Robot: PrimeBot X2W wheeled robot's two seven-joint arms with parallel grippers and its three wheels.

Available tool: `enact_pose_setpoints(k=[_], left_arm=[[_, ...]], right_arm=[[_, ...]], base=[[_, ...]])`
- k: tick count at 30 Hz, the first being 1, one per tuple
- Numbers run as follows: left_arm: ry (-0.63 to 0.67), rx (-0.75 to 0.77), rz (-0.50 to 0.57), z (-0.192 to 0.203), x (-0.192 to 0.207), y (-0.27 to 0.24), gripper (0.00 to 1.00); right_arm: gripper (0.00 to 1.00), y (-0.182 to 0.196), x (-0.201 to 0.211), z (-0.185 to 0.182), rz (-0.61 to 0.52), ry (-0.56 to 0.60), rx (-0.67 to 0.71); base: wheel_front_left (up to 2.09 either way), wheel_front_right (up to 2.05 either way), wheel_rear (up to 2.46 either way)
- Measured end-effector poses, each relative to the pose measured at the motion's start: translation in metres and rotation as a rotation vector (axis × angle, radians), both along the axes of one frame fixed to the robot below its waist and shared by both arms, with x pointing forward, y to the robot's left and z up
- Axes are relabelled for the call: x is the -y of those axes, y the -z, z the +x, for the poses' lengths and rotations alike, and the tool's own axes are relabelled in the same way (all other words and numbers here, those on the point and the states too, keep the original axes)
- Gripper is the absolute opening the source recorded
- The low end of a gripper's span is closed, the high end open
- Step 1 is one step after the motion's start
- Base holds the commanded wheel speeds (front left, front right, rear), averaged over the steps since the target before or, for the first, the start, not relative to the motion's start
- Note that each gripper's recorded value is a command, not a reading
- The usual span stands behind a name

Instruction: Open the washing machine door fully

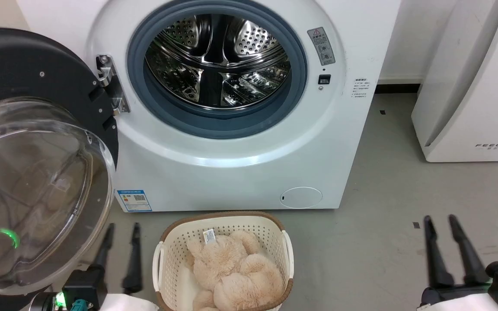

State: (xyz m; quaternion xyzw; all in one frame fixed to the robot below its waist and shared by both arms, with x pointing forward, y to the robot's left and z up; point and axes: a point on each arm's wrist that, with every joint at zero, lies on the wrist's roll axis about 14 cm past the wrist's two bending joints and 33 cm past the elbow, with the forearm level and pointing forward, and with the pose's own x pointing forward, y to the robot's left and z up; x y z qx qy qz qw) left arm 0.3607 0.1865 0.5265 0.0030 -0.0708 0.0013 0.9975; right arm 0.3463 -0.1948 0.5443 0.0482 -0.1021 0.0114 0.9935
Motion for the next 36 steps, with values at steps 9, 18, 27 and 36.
enact_pose_setpoints(k=[9, 18, 27, 36], left_arm=[[0.003, -0.012, -0.001, 0.0003, 0.0011, 0.0016, 0.0], [0.004, -0.025, 0.0, 0.0006, 0.0015, 0.0026, 0.0], [0.004, -0.035, 0.0, 0.0012, 0.0019, 0.0028, 0.0], [0.002, -0.051, 0.006, 0.0016, 0.002, 0.0042, 0.0]], right_arm=[[0.0, 0.0014, -0.0011, 0.0007, -0.002, -0.004, -0.01], [0.0, 0.004, -0.0036, 0.0019, -0.01, -0.012, -0.029], [0.0, 0.006, -0.006, 0.0033, -0.021, -0.019, -0.045], [0.0, 0.0087, -0.0085, 0.0043, -0.03, -0.027, -0.065]], base=[[0.0, 0.0, 0.0], [0.0, 0.0, 0.0], [0.0, 0.0, 0.0], [0.0, 0.0, 0.0]])
